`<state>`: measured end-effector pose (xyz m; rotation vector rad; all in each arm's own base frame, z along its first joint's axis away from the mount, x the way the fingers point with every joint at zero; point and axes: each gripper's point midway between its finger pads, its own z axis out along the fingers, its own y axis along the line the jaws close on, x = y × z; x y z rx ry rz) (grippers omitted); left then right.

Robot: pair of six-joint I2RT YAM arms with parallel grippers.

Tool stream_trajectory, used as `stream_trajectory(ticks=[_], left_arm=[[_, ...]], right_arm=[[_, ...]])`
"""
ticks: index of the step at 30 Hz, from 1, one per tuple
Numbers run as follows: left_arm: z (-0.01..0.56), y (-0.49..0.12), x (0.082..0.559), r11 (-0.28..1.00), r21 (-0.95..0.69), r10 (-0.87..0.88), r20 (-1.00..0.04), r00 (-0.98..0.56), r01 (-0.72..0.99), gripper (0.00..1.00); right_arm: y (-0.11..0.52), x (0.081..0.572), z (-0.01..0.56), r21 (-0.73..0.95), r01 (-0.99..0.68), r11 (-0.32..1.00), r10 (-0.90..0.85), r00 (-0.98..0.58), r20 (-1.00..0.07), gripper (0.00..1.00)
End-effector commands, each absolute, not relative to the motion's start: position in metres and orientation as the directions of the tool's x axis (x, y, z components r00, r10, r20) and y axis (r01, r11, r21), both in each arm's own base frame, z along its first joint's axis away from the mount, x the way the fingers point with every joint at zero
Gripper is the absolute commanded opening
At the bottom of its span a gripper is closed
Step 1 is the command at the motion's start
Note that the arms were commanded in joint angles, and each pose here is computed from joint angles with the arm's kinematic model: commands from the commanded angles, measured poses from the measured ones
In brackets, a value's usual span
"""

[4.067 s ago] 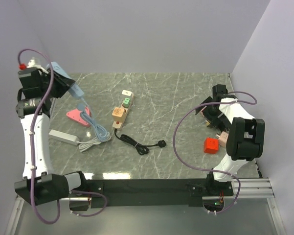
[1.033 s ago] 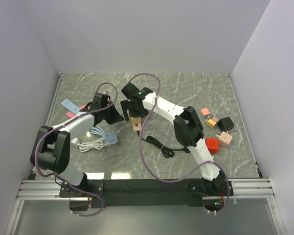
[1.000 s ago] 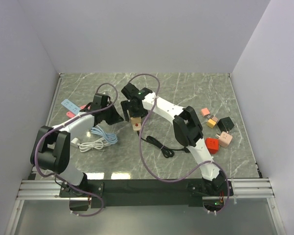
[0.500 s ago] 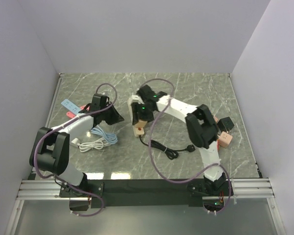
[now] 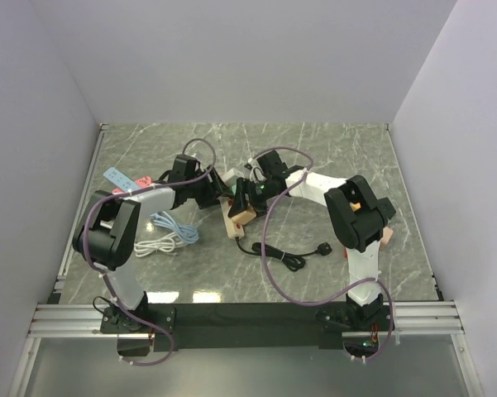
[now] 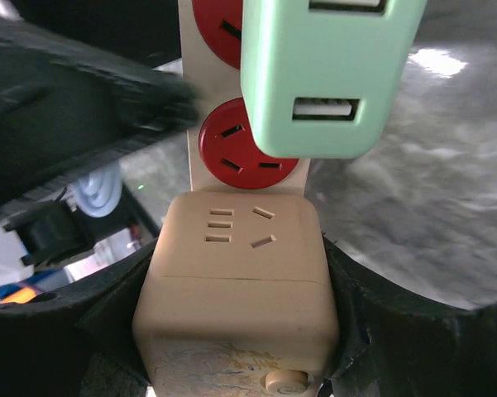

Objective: Pull the plug off the socket

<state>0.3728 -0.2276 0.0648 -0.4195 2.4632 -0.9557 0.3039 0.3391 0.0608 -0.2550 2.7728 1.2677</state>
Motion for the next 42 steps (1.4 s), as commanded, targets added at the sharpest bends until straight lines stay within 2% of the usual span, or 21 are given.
stream_trajectory(ticks=[1,5,8,9,10,11,12,17,23,29,30,32,33,38,40,42], left_arm=[[0.080,-0.249,0.386,0.689,-0.725,-0.397,-0.357,-0.846,-0.017,0.69],[0.069,-0.258,0.382,0.720,-0.694,-0.342,-0.372,-0.863,0.014,0.64],[0.053,-0.258,0.382,0.769,-0.640,-0.311,-0.384,-0.869,0.008,0.48],[0.042,-0.255,0.376,0.785,-0.619,-0.304,-0.359,-0.882,-0.019,0.32],[0.036,-0.252,0.372,0.794,-0.608,-0.304,-0.353,-0.885,-0.030,0.24],[0.032,-0.250,0.371,0.799,-0.601,-0.303,-0.350,-0.886,-0.036,0.07],[0.024,-0.246,0.365,0.806,-0.589,-0.303,-0.337,-0.891,-0.052,0.01],[-0.002,-0.231,0.354,0.849,-0.520,-0.295,-0.320,-0.900,-0.093,0.00],[-0.028,-0.205,0.341,0.908,-0.399,-0.270,-0.320,-0.908,-0.130,0.00],[-0.043,-0.196,0.336,0.924,-0.357,-0.256,-0.304,-0.918,-0.139,0.00],[-0.044,-0.196,0.337,0.925,-0.354,-0.255,-0.303,-0.918,-0.141,0.00],[-0.047,-0.196,0.337,0.927,-0.349,-0.252,-0.298,-0.921,-0.140,0.00],[-0.046,-0.197,0.338,0.926,-0.352,-0.250,-0.298,-0.921,-0.138,0.00],[-0.043,-0.199,0.341,0.923,-0.359,-0.254,-0.298,-0.920,-0.138,0.00],[-0.038,-0.202,0.344,0.919,-0.371,-0.255,-0.301,-0.919,-0.134,0.00],[-0.032,-0.206,0.347,0.913,-0.388,-0.258,-0.306,-0.916,-0.127,0.00]], right_arm=[[0.359,0.303,0.112,0.822,-0.261,0.506,-0.138,-0.965,-0.222,0.00],[0.361,0.306,0.114,0.822,-0.260,0.506,-0.133,-0.966,-0.223,0.00],[0.363,0.308,0.115,0.829,-0.252,0.498,-0.130,-0.968,-0.216,0.00],[0.364,0.309,0.116,0.831,-0.250,0.496,-0.126,-0.968,-0.216,0.00],[0.365,0.310,0.118,0.834,-0.252,0.491,-0.123,-0.968,-0.219,0.00],[0.365,0.311,0.116,0.836,-0.241,0.493,-0.117,-0.971,-0.211,0.00],[0.365,0.314,0.117,0.838,-0.239,0.491,-0.112,-0.971,-0.212,0.00],[0.355,0.322,0.113,0.839,-0.197,0.507,-0.070,-0.980,-0.188,0.00],[0.286,0.345,0.116,0.847,-0.106,0.520,0.082,-0.981,-0.173,0.00],[0.225,0.364,0.125,0.859,-0.060,0.508,0.189,-0.965,-0.179,0.00],[0.219,0.362,0.124,0.852,-0.038,0.523,0.194,-0.967,-0.163,0.00],[0.210,0.370,0.123,0.828,-0.056,0.557,0.197,-0.960,-0.197,0.00],[0.204,0.366,0.117,0.810,-0.017,0.586,0.200,-0.966,-0.165,0.00],[0.180,0.375,0.112,0.692,-0.017,0.722,0.202,-0.951,-0.234,0.00],[0.162,0.380,0.108,0.634,0.046,0.772,0.254,-0.936,-0.243,0.00],[0.117,0.389,0.093,0.484,0.205,0.851,0.363,-0.895,-0.261,0.00]])
